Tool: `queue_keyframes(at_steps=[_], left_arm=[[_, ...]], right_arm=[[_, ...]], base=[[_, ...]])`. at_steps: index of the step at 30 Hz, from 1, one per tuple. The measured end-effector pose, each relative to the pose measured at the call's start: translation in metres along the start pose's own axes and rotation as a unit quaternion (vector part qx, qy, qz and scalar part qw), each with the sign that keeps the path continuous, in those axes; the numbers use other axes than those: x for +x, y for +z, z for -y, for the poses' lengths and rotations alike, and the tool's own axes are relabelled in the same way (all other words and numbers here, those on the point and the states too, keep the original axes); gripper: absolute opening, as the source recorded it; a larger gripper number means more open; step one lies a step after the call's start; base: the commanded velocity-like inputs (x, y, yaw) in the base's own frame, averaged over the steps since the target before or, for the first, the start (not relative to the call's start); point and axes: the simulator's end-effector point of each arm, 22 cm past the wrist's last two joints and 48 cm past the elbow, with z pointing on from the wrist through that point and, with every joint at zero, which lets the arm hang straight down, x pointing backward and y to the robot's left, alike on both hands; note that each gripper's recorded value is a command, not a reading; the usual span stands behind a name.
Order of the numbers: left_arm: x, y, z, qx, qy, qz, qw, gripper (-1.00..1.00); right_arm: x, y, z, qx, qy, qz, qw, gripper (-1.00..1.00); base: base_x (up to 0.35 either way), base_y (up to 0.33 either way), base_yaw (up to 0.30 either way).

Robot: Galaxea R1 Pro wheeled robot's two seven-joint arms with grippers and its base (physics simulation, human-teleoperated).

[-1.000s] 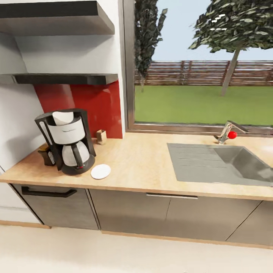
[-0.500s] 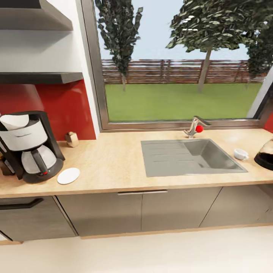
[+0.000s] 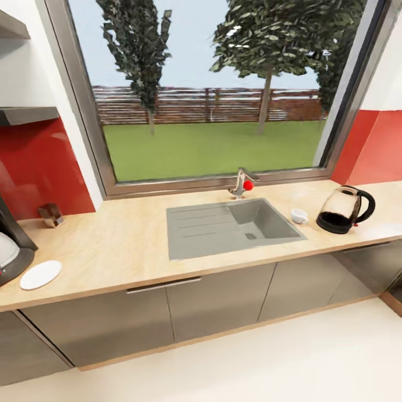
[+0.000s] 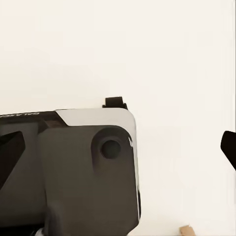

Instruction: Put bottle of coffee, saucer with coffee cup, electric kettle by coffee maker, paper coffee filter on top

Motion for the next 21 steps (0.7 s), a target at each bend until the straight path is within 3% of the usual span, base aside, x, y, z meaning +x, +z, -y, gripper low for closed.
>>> queue_keyframes(at_steps=[21], left_arm=[[0.0008,-0.0001,-0.0017,-0.001,0.000,-0.002,1.0000,1.00]], right_arm=[[0.0000,0.0000,0.0000,0.000,0.000,0.000,1.0000,1.00]], base=[[0.000,-0.274,-0.300]])
